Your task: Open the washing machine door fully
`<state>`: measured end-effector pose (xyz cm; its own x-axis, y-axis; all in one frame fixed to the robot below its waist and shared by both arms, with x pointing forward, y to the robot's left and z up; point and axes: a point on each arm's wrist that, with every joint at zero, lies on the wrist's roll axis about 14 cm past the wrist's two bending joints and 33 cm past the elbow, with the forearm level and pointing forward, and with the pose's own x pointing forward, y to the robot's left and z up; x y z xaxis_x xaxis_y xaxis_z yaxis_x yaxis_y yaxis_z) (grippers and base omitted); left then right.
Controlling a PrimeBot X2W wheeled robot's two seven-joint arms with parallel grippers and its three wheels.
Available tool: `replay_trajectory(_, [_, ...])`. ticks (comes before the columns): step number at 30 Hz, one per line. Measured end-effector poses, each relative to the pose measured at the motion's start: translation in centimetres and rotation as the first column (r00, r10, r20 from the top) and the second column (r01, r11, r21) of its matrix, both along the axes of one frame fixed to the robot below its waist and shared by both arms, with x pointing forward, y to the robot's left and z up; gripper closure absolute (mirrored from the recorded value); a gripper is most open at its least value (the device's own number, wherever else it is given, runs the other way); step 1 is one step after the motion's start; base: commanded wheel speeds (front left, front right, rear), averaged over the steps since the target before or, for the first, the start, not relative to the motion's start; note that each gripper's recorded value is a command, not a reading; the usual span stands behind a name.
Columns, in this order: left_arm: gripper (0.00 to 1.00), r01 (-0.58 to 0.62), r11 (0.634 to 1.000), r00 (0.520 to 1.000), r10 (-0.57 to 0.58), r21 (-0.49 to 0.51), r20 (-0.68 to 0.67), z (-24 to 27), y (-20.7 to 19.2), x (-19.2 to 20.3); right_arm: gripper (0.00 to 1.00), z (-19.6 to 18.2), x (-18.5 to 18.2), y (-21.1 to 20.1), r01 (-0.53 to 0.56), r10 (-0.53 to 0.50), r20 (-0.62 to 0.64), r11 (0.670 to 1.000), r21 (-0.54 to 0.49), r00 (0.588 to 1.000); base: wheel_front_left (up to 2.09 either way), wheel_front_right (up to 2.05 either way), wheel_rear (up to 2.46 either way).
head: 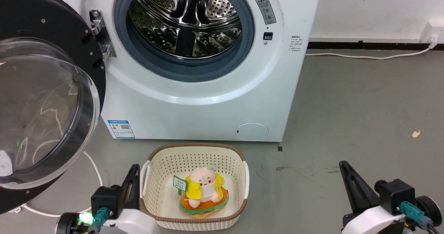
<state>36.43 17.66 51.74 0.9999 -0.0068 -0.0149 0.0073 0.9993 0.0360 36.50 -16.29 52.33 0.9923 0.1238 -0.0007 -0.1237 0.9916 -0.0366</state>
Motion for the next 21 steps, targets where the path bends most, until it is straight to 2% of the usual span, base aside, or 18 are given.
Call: replay_trajectory(21, [1.00, -0.013, 1.000, 1.000, 0.013, 0.005, -0.004, 0.41, 0.22, 0.49, 1.00, 0.09, 0.40, 0.20, -0.005, 0.005, -0.012, 1.000, -0.011, 1.000, 0.00, 0.00, 0.00])
